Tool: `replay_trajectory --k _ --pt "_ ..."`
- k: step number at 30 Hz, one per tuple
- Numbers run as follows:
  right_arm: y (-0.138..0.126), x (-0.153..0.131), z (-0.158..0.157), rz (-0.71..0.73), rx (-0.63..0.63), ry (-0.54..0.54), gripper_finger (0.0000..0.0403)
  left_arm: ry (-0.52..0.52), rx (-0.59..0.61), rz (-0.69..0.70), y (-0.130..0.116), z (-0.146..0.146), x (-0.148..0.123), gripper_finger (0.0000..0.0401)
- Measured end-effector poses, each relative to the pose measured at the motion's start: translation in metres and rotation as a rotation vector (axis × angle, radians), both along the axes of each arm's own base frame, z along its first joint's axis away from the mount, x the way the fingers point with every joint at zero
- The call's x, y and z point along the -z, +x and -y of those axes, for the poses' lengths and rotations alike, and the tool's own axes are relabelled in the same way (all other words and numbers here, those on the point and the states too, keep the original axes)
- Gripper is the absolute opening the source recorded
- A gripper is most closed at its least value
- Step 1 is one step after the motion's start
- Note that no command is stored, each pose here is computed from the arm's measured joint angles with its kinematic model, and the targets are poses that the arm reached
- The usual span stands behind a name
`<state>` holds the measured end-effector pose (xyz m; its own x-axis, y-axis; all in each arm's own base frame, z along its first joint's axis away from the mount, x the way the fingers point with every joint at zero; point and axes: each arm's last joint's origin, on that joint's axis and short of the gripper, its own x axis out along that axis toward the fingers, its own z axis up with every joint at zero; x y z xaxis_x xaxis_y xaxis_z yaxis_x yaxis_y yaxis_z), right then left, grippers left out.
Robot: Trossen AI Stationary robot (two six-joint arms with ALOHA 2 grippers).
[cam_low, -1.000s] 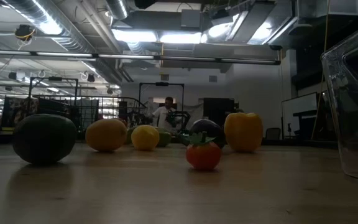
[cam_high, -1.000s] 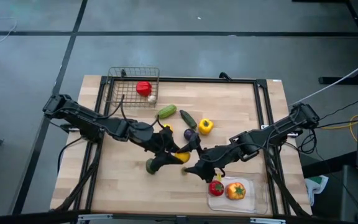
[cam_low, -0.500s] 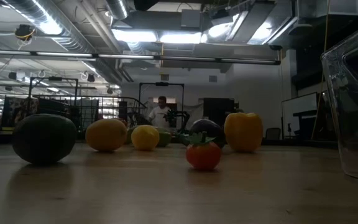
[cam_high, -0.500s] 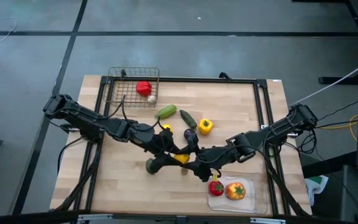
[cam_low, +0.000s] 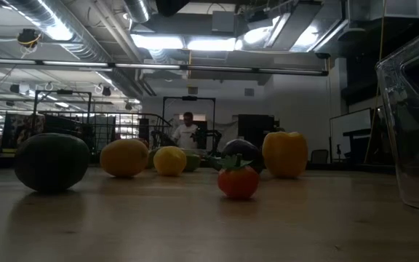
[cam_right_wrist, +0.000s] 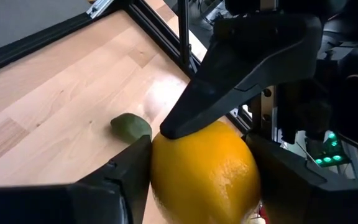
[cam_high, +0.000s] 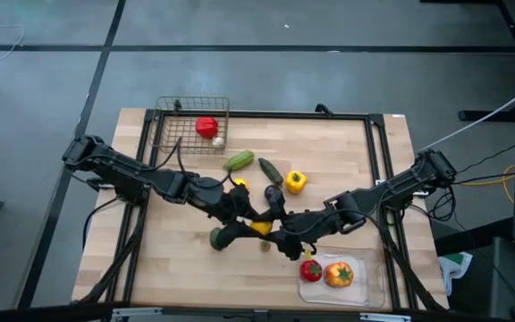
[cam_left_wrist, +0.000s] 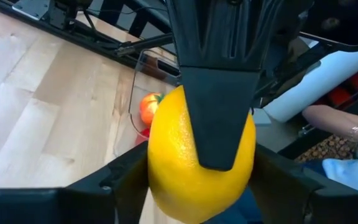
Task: Sort produce into baskets
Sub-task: Put the bottom lemon into the transparent bin
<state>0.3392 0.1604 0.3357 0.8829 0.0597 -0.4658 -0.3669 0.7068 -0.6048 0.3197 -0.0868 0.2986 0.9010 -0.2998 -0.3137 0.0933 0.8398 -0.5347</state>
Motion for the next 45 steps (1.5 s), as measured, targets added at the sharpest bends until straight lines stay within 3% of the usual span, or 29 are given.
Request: replay_trajectory --k 7,13,25,31,39,45 --pt "-0.001 0.003 0.0 -0.026 -0.005 -0.004 0.0227 -0.002 -0.015 -0.024 0.006 -0.002 0.007 0.0278" --pt "-0.002 0.006 0.0 -0.055 0.006 0.003 0.0226 -0.001 -0.027 -0.052 0.009 -0.004 0.014 0.0283" --pt "-0.013 0.019 0.003 -0.246 0.062 0.118 0.0225 0.137 -0.031 -0.086 0.008 -0.017 0.018 0.0283" --pt "-0.026 0.031 0.005 -0.474 0.115 0.257 0.0225 0.157 -0.049 -0.182 0.005 -0.027 0.026 0.0283" --pt "-0.045 0.048 0.0 -0.823 0.219 0.53 0.0225 0.161 -0.065 -0.214 0.005 -0.034 0.029 0.0283" --pt "-0.072 0.079 -0.024 -0.963 0.284 0.522 0.0225 0.161 -0.062 -0.213 0.005 -0.034 0.029 0.0283"
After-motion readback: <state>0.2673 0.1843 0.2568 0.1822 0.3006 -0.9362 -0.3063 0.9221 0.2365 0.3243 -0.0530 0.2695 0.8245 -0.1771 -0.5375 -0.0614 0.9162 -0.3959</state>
